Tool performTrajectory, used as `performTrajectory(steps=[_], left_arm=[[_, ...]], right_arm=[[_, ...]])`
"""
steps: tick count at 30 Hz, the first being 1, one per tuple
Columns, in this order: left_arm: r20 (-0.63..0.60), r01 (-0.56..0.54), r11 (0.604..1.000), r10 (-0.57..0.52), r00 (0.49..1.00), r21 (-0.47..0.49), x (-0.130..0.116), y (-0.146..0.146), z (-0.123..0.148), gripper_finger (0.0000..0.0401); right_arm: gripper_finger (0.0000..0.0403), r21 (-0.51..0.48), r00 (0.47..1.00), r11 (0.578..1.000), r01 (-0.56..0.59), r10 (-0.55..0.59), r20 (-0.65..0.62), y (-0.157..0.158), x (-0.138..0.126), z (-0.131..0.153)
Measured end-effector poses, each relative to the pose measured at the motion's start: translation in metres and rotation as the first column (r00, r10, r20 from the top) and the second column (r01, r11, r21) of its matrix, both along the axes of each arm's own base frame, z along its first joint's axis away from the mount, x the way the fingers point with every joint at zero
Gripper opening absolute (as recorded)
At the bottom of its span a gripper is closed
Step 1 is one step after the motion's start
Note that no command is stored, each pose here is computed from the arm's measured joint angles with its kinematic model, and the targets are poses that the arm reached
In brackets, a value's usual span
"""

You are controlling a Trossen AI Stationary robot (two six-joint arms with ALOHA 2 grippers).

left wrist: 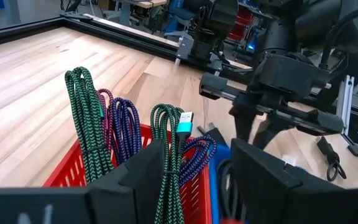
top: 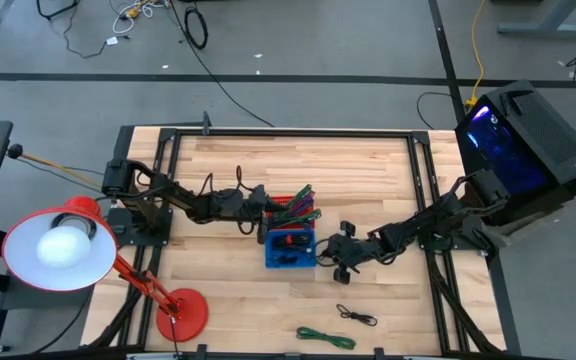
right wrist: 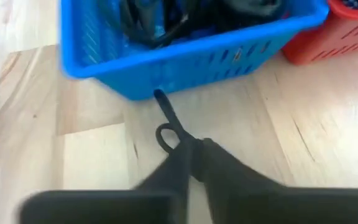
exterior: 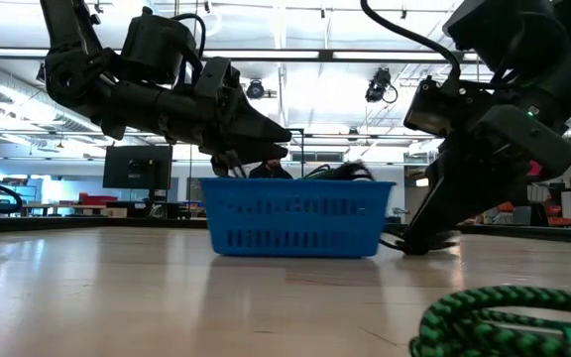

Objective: Pick & Place USB Port
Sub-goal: Put the black charger cable into the blue bin

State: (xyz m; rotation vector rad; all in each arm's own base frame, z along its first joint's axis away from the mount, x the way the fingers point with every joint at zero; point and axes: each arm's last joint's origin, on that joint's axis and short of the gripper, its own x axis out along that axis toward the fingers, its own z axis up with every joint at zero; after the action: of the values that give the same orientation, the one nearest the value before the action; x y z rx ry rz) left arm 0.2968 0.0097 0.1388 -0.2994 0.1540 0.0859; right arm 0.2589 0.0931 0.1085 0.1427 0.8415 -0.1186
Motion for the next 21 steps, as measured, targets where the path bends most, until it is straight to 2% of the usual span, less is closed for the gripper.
performTrajectory(steps=[2,6,12,15,21], left_arm=[[0.0,0.0,1.0,0.0,1.0,0.0,0.0,0.0,0.0,0.019],[0.0,0.0,1.0,0.0,1.0,0.0,0.0,0.0,0.0,0.019],[0.001,0.0,1.0,0.0,1.0,0.0,0.0,0.0,0.0,0.019],[0.001,0.0,1.0,0.0,1.0,0.0,0.0,0.0,0.0,0.019],[0.0,0.0,1.0,0.0,1.0,0.0,0.0,0.0,0.0,0.019]], right_arm=[[0.0015,-0.003,1.0,1.0,-0.004,0.004,-0.001,0.0,0.0,0.0],[0.0004,0.008,1.0,1.0,-0.006,0.006,-0.006,-0.003,0.001,0.0],[0.0002,-0.008,1.0,1.0,-0.027,0.027,-0.012,-0.009,-0.003,0.01],[0.0002,-0.014,0.998,0.999,-0.049,0.049,0.03,-0.01,-0.005,0.023],[0.0008,0.029,0.991,0.992,-0.121,0.119,0.062,-0.01,-0.006,0.035]])
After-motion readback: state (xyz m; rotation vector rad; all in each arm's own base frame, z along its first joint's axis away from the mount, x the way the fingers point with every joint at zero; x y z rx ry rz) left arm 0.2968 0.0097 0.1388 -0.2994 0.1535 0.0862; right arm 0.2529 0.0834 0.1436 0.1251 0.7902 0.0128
